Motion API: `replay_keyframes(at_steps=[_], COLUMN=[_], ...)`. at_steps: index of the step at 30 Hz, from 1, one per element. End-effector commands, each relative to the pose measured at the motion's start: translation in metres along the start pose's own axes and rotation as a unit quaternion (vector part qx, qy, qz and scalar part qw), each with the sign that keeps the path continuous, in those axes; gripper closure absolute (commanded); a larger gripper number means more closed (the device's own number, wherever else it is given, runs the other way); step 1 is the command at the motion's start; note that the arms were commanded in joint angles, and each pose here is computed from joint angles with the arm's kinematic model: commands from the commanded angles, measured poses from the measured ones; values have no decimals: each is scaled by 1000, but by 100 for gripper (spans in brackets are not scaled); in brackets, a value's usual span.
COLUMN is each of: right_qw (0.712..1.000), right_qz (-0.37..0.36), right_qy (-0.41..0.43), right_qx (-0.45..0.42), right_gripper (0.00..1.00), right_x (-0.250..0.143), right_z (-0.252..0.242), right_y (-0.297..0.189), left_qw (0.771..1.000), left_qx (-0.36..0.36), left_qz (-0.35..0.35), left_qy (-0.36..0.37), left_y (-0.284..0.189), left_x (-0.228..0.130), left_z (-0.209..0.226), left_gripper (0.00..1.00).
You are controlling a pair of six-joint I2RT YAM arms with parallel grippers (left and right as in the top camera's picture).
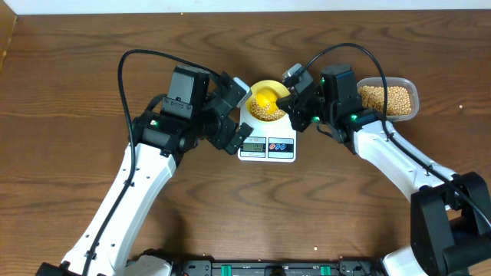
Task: Scoop item into bowl and weigh 50g on scale
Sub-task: 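Hold the tilted yellow scoop over the bowl, shaking out soybeans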
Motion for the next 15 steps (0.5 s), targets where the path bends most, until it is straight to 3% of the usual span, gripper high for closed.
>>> replay_keyframes(at_steps=[1, 15], right_qw=[1000, 997], right_qz=[-14, -67], right_qy=[-14, -39], right_qx=[12, 12], right_gripper=[99, 99], right_x=[8, 38], right_z=[7, 23], right_y=[-3, -37], left_qw=[1000, 1000], left_qx=[-3, -3], left_qz=[-6, -6], left_qy=[-5, -5], left_y=[-4, -4], left_x=[0, 0], left_z=[-2, -2], left_gripper=[2, 2])
Point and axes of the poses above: each gripper's point midway between its finger pads, its own y axis out along the fingers, its own z axis along the line the jaws close on, x = y × z, the point moved 3 cm from there along -y, back along the fingers, and after that the axes turned 13 degrees about y, right-handed, at the moved point
